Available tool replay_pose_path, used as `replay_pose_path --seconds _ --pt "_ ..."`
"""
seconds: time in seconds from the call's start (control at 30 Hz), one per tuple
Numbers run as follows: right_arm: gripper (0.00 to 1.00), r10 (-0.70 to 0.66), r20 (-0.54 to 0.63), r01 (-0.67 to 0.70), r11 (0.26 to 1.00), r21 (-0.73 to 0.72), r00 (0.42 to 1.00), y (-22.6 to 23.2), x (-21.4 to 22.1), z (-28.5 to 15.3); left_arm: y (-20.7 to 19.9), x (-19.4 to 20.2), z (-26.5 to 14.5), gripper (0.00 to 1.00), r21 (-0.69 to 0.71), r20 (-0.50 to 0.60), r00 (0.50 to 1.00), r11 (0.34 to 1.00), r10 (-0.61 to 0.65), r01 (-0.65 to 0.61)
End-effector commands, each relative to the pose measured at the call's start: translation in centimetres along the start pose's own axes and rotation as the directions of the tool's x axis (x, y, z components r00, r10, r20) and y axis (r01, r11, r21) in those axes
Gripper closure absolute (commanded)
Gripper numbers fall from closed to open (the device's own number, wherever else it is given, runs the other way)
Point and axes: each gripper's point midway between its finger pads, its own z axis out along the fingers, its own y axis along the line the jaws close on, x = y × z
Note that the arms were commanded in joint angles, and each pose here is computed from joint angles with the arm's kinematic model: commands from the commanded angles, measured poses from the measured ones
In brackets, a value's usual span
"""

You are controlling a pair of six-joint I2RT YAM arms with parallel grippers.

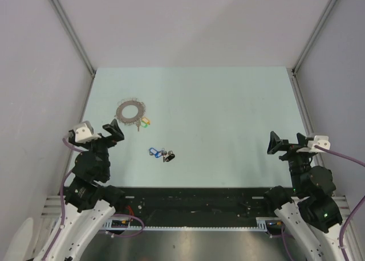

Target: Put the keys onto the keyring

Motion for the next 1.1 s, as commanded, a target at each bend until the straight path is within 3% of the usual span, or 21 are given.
replay_pose_path --seconds 0.0,0.27,0.6,0.7,0.73,0.77,0.83,0.87,1.07 --pt "0.0 0.022 0.049 -0.023 0.999 0.025 0.999 -0.6 -1.3 -0.3 0.5 -0.4 0.4 0.0 -0.025 0.015 0.997 0.997 0.07 -0.07" --pt "0.0 0.038 0.057 -0.039 0.999 0.012 0.998 -0.4 -1.4 -0.5 -0.3 1.2 1.2 0.0 -0.012 -0.042 0.993 0.994 0.112 -0.113" --pt "0.0 0.043 0.068 -0.042 0.999 -0.024 0.997 0.1 -1.4 -0.6 -3.6 7.4 4.5 0.0 0.053 -0.312 0.929 0.98 0.196 -0.189" --pt "0.0 0.046 0.067 -0.043 0.999 -0.033 0.997 0.3 -1.4 -0.6 -4.1 10.4 6.6 0.0 0.057 -0.445 0.882 0.987 0.157 -0.147" --pt "0.0 0.047 0.064 -0.045 0.998 -0.038 0.997 0.4 -1.3 -0.7 -2.8 11.0 7.6 0.0 -0.01 -0.481 0.871 0.993 0.101 -0.121" --pt "0.0 0.049 0.065 -0.046 0.998 -0.044 0.997 0.5 -1.4 -0.7 -2.0 13.3 8.1 0.0 -0.034 -0.559 0.823 0.99 0.097 -0.139" --pt "0.0 0.051 0.06 -0.047 0.997 -0.063 0.997 0.8 -1.3 -0.7 -1.3 14.0 9.7 0.0 -0.083 -0.602 0.798 0.99 0.04 -0.112" --pt "0.0 0.054 0.061 -0.05 0.997 -0.067 0.997 0.9 -1.3 -0.7 -0.7 16.0 10.3 0.0 -0.103 -0.651 0.758 0.986 0.03 -0.128" --pt "0.0 0.064 0.055 -0.057 0.991 -0.12 0.996 1.8 -1.4 -1.0 0.5 19.4 14.2 0.15 -0.194 -0.721 0.691 0.973 -0.056 -0.123"
